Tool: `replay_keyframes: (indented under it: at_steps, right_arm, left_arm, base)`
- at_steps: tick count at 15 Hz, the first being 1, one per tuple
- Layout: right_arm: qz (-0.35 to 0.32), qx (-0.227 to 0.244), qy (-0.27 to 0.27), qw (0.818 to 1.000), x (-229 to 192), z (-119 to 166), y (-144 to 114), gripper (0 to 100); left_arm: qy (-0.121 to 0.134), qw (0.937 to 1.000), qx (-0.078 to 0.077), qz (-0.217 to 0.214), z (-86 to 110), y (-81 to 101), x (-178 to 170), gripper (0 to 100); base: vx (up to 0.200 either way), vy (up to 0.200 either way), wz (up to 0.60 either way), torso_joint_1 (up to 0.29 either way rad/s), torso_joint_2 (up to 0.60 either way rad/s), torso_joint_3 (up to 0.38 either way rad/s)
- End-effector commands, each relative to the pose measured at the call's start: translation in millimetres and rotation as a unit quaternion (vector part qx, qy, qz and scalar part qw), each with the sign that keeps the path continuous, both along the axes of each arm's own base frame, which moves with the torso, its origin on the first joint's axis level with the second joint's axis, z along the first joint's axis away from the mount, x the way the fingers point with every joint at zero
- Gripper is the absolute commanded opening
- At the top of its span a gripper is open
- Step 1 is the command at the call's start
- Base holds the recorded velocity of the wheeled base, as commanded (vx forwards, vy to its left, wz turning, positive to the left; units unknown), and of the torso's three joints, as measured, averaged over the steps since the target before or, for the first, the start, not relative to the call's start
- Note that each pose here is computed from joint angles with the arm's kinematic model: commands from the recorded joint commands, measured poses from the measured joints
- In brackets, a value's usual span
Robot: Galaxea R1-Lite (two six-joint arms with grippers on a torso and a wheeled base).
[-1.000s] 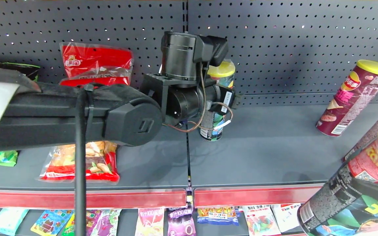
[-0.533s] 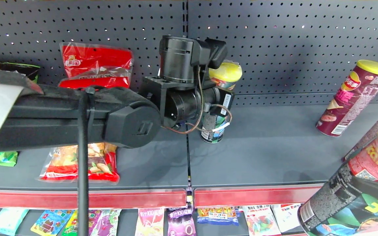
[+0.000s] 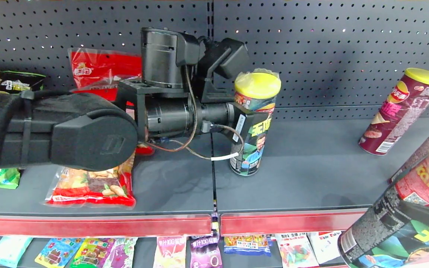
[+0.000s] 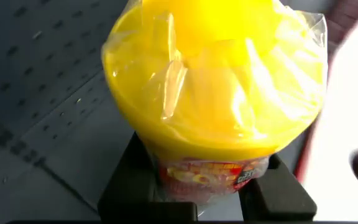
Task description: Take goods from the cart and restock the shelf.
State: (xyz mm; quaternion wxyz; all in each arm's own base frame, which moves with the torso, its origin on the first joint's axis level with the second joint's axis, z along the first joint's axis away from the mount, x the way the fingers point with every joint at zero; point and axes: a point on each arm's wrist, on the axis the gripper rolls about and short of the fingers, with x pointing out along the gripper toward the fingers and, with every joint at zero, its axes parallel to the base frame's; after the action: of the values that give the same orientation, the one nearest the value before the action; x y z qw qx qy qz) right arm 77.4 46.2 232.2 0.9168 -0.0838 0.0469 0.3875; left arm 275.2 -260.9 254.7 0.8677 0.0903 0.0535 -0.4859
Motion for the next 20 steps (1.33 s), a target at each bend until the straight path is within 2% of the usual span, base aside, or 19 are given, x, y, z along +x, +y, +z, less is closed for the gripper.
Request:
replay_keyframes:
  at_steps: [1, 3, 5, 6, 7, 8, 9, 14, 20]
  right_arm:
    - [0.0, 0.0, 0.0, 1.0, 0.3, -0.1, 0.2, 0]
    - [0.0, 0.0, 0.001, 1.0, -0.1, -0.1, 0.0, 0]
    - [0.0, 0.001, 0.002, 1.0, -0.1, -0.6, 0.0, 0]
    - [-0.001, 0.003, 0.005, 1.0, -0.1, -0.6, 0.0, 0]
    - [-0.001, 0.003, 0.005, 1.0, -0.1, -0.6, 0.0, 0]
    - [-0.001, 0.003, 0.005, 1.0, 0.2, -0.7, 0.1, 0]
    - [-0.001, 0.002, 0.006, 1.0, 0.6, -0.8, 0.3, 0]
    - [-0.001, -0.001, 0.012, 1.0, 0.6, -5.1, 0.3, 0]
    - [-0.001, -0.001, 0.013, 1.0, 1.3, -5.0, 0.6, 0]
  left_arm:
    - [-0.004, 0.9991, -0.005, -0.042, 8.3, 6.0, -8.0, 0]
    - [0.009, 0.9947, -0.002, -0.103, 6.5, 6.7, -12.5, 0]
    - [0.015, 0.9908, 0.001, -0.134, 2.6, 6.9, -14.5, 0]
    - [0.011, 0.9881, 0.007, -0.153, -1.8, 7.9, -14.3, 0]
    - [0.008, 0.9876, 0.013, -0.157, -4.8, 10.1, -12.9, 0]
    - [0.004, 0.9855, 0.025, -0.168, -12.9, 13.6, -12.4, 0]
    - [0.004, 0.984, 0.029, -0.176, -16.8, 16.9, -11.9, 0]
    - [0.005, 0.9793, 0.02, -0.201, -13.6, 22.3, -14.9, 0]
    - [0.017, 0.9781, 0.024, -0.206, -20.5, 28.0, -15.6, 0]
  base:
    - [0.0, 0.0, 0.0, 0.0, 0.0, 0.0]
    - [0.0, 0.0, 0.0, 0.0, 0.0, 0.0]
    - [0.0, 0.0, 0.0, 0.0, 0.0, 0.0]
    - [0.0, 0.0, 0.0, 0.0, 0.0, 0.0]
    - [0.0, 0.0, 0.0, 0.0, 0.0, 0.0]
    - [0.0, 0.0, 0.0, 0.0, 0.0, 0.0]
    - [0.0, 0.0, 0.0, 0.0, 0.0, 0.0]
    - [0.0, 0.0, 0.0, 0.0, 0.0, 0.0]
    - [0.0, 0.0, 0.0, 0.0, 0.0, 0.0]
